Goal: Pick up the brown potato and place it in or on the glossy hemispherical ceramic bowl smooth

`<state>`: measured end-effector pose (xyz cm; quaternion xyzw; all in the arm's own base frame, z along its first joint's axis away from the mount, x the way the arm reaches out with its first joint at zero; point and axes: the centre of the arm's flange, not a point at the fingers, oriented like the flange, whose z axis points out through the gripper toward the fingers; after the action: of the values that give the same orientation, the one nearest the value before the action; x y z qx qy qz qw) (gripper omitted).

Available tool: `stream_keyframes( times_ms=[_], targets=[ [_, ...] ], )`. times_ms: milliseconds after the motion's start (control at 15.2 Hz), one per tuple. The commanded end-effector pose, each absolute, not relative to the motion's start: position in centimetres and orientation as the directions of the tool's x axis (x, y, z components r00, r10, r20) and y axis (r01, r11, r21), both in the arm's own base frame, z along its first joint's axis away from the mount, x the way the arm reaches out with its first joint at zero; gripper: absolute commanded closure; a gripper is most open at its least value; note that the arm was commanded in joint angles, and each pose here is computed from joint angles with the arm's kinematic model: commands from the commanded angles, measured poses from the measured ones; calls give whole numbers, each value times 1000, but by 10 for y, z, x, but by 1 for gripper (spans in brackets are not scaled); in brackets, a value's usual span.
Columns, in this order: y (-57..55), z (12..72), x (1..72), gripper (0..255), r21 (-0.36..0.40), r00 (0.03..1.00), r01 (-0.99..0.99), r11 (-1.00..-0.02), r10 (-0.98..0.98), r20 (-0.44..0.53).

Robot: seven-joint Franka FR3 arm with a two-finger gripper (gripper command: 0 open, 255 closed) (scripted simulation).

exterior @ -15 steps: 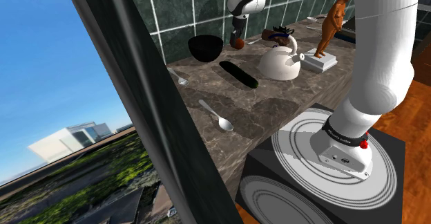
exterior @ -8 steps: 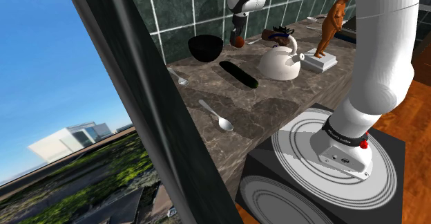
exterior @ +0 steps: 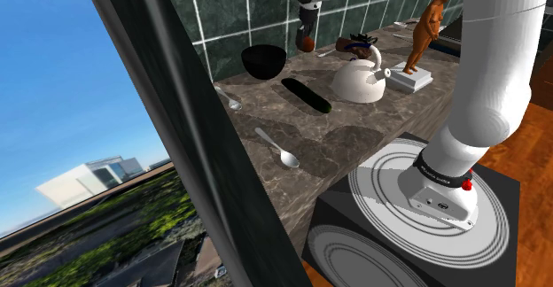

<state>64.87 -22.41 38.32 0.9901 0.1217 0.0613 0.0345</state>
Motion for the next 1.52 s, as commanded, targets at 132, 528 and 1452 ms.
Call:
stream_keyframes(
  times_ms=[132,528,1452],
  targets=[
    [-224,403,648,255,83,963,237,-968,245,113],
    [-224,435,648,255,83,963,237,-968,245,113],
    [-211,501,651,255,83,963,237,-968,245,113]
  ],
)
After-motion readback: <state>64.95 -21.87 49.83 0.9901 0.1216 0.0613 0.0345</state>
